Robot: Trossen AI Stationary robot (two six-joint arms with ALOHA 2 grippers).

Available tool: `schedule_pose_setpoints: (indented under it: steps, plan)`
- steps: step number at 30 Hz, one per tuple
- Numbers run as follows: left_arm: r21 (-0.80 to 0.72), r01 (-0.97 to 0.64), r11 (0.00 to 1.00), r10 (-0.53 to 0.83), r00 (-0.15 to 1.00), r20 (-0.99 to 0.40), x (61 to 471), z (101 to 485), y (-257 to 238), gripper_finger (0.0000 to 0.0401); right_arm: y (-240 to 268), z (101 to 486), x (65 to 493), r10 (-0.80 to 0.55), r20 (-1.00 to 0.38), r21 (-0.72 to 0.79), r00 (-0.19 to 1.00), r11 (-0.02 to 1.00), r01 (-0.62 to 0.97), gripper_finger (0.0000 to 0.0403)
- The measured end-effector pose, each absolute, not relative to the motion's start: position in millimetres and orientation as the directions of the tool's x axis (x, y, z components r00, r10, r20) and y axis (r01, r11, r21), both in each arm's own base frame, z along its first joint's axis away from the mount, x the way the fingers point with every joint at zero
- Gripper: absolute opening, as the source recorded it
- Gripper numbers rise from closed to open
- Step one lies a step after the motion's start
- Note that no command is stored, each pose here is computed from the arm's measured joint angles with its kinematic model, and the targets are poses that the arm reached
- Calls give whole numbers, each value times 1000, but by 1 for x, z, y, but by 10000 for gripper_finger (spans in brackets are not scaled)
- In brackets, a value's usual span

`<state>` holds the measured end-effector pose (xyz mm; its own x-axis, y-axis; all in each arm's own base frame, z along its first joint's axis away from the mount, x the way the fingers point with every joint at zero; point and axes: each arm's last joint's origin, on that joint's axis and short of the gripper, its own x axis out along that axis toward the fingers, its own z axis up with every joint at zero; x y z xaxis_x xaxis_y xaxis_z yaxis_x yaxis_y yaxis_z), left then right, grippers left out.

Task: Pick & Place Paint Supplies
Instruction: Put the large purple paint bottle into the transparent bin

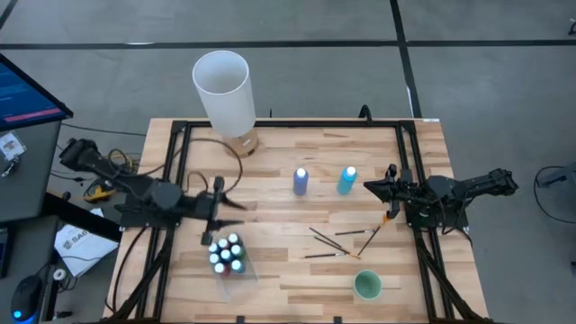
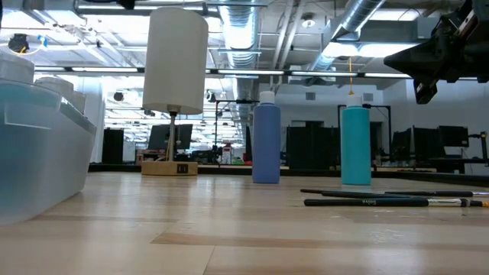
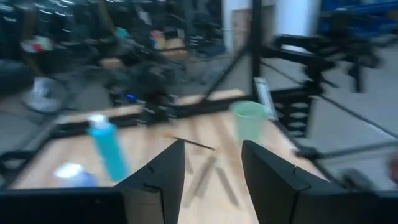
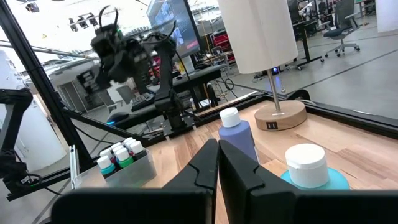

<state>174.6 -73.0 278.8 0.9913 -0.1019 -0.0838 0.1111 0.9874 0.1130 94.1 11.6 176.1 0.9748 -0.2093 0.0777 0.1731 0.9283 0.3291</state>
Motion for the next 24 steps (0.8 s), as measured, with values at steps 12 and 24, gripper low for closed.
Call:
schedule_pose_setpoints:
  steps: [12, 24]
  plan:
    - [291, -92, 952, 139, 980, -145, 235, 287, -24, 188, 12, 176, 94, -210, 77, 329, 975, 928, 174, 8]
    - [299, -237, 924, 303, 932, -199, 322, 263, 24, 290, 12, 176, 94, -210, 77, 329, 975, 928, 173, 8]
